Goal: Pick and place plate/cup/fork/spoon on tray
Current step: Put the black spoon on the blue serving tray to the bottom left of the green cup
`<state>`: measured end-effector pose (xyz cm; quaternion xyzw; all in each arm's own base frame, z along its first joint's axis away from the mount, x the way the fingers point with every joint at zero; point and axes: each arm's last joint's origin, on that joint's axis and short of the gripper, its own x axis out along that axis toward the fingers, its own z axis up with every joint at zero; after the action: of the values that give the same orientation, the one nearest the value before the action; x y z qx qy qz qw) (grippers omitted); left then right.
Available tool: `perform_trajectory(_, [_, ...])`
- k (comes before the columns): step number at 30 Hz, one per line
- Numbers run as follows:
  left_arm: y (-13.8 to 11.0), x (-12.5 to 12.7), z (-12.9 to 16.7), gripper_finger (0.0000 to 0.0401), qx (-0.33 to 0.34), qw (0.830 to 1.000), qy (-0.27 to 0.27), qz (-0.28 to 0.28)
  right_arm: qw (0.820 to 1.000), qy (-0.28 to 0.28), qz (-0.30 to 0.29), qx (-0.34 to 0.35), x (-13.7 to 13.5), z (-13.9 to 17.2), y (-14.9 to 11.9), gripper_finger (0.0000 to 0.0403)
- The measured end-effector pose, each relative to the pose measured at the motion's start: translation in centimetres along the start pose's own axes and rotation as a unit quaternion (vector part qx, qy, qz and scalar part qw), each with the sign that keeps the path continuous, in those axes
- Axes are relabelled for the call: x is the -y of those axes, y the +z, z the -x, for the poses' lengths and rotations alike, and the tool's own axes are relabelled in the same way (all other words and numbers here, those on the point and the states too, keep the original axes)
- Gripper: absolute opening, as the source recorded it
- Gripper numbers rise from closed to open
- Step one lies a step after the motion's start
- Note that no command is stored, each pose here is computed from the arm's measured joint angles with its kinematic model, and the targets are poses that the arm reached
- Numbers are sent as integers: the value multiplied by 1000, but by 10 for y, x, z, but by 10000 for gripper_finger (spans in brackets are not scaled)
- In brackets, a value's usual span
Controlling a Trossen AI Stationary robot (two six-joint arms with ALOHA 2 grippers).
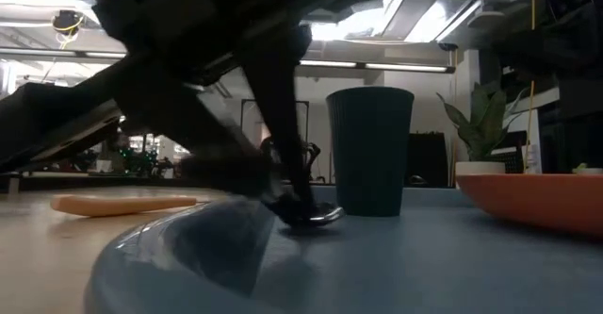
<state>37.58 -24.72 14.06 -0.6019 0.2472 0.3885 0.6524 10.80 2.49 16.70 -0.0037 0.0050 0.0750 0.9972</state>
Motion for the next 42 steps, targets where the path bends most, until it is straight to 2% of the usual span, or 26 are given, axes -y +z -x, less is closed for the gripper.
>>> perform_trajectory(10, [0,0,0,41,3,1000,-1,-1,1000,0,0,0,0,0,0,90])
perform_trajectory(19, [7,4,-5,41,10,1000,1,4,1000,0,0,0,0,0,0,90])
perform_trajectory(24, [14,15,10,43,-2,996,-10,-92,1000,0,0,0,0,0,0,90])
perform_trajectory(30, [19,37,43,41,1,984,-72,-162,1000,0,0,0,0,0,0,90])
perform_trajectory(33, [18,54,56,43,37,970,-130,-204,1000,0,-1,0,0,0,0,90])
perform_trajectory(36, [15,61,60,44,53,951,-157,-261,1000,0,0,0,0,0,0,90])
perform_trajectory(42, [15,64,59,41,71,917,-159,-360,1000,0,0,0,0,0,0,90])
